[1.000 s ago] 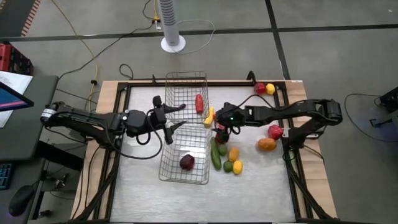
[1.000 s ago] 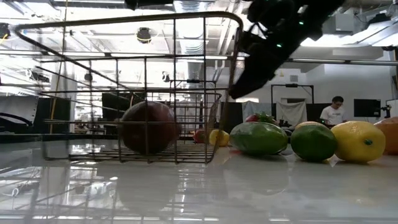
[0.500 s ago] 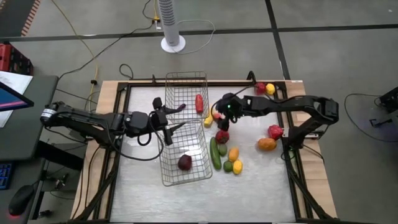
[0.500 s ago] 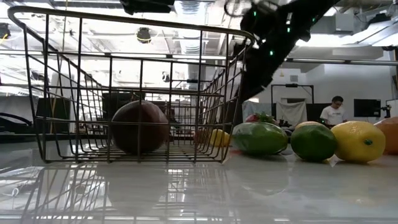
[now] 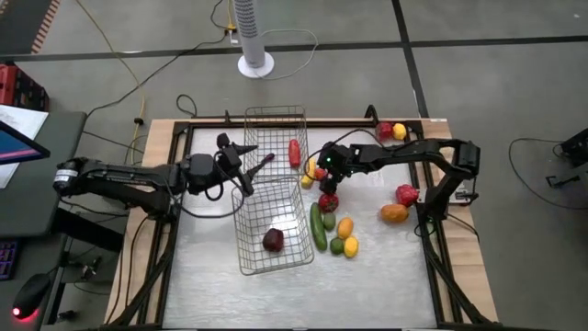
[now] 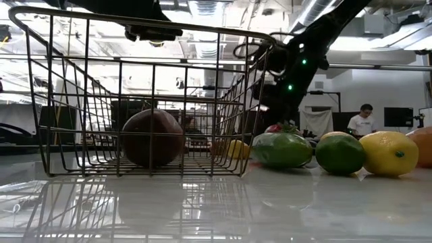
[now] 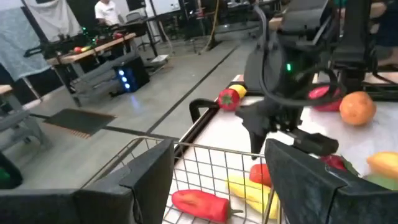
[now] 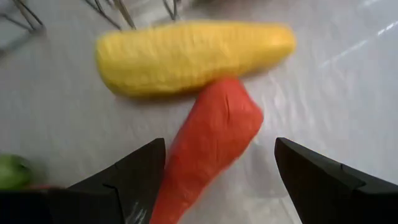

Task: Sort produce into baskets
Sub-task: Put the orange carrots into the top basket

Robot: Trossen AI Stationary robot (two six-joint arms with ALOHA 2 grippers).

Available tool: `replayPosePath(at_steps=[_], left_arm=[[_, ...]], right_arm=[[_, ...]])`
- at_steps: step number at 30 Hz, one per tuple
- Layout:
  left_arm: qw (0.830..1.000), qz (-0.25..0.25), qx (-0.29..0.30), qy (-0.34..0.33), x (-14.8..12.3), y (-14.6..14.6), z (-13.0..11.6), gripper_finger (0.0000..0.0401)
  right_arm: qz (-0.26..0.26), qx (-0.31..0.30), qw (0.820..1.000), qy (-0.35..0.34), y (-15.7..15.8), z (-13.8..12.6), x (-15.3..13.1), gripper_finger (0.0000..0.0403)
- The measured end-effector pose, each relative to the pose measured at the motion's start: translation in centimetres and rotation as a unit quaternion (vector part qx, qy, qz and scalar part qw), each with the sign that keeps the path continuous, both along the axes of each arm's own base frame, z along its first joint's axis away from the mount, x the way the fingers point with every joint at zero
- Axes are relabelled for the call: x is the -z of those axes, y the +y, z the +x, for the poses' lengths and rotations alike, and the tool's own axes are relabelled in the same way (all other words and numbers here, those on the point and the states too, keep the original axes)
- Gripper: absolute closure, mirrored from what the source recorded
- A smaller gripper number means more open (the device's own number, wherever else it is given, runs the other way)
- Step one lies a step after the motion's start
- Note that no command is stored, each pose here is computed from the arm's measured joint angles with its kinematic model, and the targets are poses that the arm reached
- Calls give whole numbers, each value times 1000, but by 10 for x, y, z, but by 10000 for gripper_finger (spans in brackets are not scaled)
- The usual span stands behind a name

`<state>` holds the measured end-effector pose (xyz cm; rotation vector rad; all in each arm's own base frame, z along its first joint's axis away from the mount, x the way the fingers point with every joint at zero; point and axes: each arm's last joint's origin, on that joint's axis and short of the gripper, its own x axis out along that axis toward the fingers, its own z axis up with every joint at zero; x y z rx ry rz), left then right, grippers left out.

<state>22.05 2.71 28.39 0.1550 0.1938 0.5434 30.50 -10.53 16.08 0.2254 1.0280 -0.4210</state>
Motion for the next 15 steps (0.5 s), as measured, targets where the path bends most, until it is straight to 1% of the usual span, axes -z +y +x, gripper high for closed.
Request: replayPosePath(at_steps=[5,8,11,15], left_arm=[[1000,-3,0,-12,18,7,-14,162],[999,-1,-12,-34,21,11,-23,162],[999,0,-19,-45,16,12,-32,162],[998,-7,-19,-62,9,9,-45,162]], right_arm=[[13,6,1000,17,-6,0,12,74],[28,5,999,21,-10,-2,15,82],[23,0,1000,17,-13,-2,13,106],[20,-2,1000,17,-14,-4,12,157]])
